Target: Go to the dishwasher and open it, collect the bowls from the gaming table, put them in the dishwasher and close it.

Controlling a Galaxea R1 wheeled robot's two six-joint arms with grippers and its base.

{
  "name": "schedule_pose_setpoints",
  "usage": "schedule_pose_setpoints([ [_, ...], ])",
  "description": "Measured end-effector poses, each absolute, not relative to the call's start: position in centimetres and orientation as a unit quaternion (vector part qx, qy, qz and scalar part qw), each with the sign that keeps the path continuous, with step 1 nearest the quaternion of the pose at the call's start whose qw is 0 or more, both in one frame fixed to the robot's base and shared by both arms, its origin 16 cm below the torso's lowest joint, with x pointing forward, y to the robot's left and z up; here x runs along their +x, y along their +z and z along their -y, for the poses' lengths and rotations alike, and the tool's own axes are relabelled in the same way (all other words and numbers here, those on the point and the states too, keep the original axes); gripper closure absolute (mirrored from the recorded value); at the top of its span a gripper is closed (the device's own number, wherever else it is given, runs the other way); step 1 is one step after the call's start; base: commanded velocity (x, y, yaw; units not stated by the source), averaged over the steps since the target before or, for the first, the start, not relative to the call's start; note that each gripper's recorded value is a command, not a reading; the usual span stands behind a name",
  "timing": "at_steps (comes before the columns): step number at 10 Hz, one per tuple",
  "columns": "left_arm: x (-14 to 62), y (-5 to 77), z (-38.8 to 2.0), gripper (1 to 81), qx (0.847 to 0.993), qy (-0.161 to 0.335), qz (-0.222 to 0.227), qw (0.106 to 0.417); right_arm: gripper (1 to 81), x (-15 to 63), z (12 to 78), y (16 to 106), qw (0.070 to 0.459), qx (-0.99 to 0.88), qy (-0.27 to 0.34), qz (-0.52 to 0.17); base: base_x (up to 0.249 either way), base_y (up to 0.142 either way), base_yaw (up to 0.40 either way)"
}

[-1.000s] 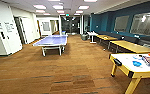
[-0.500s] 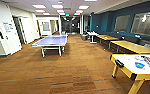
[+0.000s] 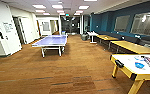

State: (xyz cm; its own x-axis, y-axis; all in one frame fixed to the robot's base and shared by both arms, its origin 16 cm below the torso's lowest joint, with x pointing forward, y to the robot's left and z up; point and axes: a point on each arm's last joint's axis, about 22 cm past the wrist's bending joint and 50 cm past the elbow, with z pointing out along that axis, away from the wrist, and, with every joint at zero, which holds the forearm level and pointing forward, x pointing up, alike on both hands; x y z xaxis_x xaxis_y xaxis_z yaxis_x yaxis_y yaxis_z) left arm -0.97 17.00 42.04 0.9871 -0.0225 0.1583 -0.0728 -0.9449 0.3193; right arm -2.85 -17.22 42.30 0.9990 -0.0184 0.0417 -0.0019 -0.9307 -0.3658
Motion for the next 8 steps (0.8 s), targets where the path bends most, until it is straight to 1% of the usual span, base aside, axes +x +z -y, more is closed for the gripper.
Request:
schedule_pose_setpoints([
  [8,-1.00,42.05,-16.85,1.0,0.983,0.077,0.025,0.165,1.0,-2.89,17.22,42.30,0.186,-0.982,-0.022,-0.005,0.000,0.000,0.000],
])
